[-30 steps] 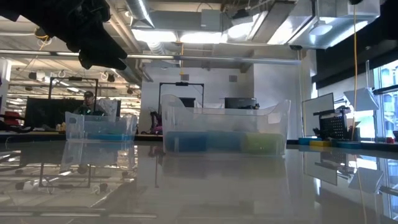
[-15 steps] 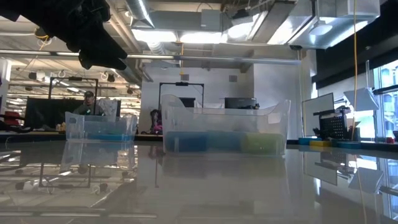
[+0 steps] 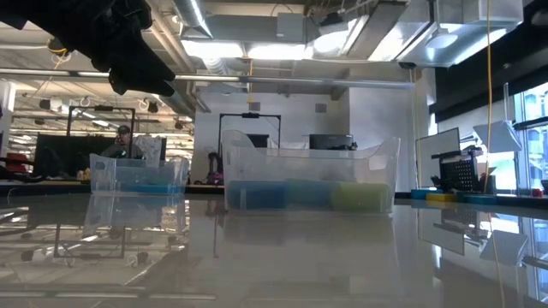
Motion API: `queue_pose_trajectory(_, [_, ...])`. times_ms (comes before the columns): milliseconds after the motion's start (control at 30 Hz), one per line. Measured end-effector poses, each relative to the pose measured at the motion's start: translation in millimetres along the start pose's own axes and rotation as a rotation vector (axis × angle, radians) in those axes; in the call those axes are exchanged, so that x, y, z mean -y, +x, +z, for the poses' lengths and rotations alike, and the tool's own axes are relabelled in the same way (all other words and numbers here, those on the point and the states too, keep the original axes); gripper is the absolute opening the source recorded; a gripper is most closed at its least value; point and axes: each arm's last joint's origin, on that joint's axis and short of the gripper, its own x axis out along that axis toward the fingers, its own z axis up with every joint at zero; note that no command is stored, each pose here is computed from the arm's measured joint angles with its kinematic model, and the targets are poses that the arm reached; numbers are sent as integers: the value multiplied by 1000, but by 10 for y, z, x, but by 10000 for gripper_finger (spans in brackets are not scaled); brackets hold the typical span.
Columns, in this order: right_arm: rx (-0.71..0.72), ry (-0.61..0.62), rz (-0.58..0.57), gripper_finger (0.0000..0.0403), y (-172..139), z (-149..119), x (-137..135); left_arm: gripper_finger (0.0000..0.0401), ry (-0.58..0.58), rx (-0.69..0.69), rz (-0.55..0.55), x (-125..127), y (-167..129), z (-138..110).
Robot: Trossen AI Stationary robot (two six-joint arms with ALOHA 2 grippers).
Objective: Sort blocks by size
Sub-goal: Put the green arch block into the top right transparent bin
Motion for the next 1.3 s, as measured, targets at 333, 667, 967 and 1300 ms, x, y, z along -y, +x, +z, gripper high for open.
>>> queue_pose_trajectory(333, [-8,-21,4,230,236,69,81,198,-1,0,0,0,0,0])
queue_pose_trajectory(667, [-16,-59,43,197,467,107,81,198,-1,0,0,0,0,0])
queue_pose_trajectory(967, [-24,-93,68,123,454,94,54,198,-2,0,0,0,0,0])
queue_pose_trajectory(1300, [172,-127,249,131,148,58,-107,198,-2,1,0,0,0,1])
